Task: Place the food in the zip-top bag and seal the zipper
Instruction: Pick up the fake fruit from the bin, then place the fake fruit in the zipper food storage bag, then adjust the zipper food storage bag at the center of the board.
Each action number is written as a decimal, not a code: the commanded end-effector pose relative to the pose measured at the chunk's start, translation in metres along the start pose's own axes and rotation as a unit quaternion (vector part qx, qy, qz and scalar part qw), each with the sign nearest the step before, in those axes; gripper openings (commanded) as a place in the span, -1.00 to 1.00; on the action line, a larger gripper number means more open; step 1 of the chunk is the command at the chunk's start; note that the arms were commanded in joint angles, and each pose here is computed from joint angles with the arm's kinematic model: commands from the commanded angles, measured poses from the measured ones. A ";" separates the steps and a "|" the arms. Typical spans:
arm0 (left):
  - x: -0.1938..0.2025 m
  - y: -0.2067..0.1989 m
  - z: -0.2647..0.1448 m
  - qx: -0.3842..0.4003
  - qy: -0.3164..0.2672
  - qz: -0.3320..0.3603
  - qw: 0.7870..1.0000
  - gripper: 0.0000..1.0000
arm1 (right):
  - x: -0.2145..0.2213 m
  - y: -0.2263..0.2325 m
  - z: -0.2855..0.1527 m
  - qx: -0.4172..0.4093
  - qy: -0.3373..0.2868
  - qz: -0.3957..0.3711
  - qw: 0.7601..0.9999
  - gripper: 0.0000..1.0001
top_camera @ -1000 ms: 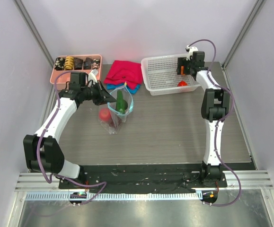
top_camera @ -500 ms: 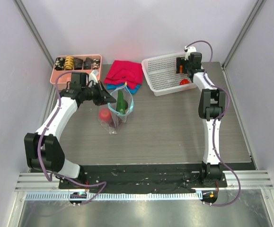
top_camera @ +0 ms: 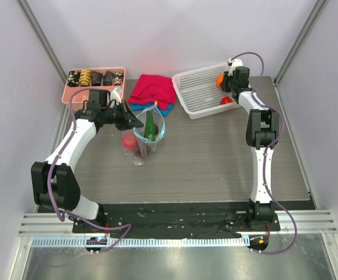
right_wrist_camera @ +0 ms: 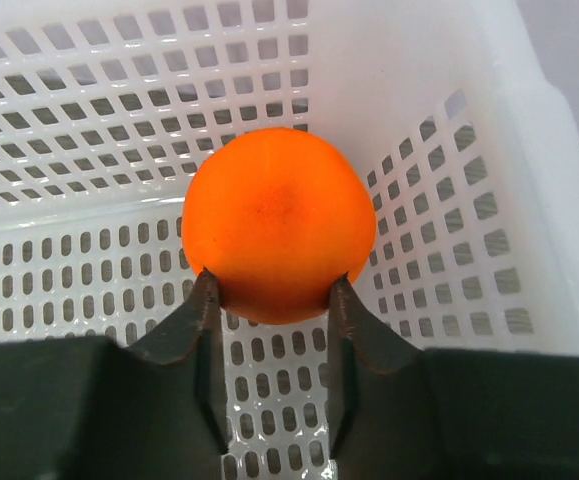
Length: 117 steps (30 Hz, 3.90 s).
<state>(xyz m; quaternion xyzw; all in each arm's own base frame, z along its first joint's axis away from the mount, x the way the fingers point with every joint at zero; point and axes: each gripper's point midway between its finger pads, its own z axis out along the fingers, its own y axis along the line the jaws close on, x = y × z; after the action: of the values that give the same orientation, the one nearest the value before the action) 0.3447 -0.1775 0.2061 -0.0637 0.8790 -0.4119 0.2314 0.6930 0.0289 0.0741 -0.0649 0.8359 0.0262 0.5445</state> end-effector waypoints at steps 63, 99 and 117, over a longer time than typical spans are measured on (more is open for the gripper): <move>0.014 -0.077 -0.019 0.119 0.052 0.069 0.989 -1.00 | -0.020 0.397 -0.333 -0.527 0.152 0.059 0.834 -0.97; 0.018 -0.084 -0.025 0.190 0.047 0.103 0.975 -1.00 | 0.005 0.304 -0.338 -0.509 0.177 0.227 0.811 0.41; 0.018 -0.083 -0.025 0.189 0.047 0.101 0.976 -0.99 | 0.009 0.353 -0.338 -0.557 0.175 0.233 0.778 0.16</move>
<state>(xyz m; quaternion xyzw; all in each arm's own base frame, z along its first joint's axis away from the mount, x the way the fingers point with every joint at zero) 0.3154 -0.2190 0.2494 0.0604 0.8215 -0.5273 0.2082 0.3352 0.3287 0.1790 -0.1374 0.7681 0.5874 0.2147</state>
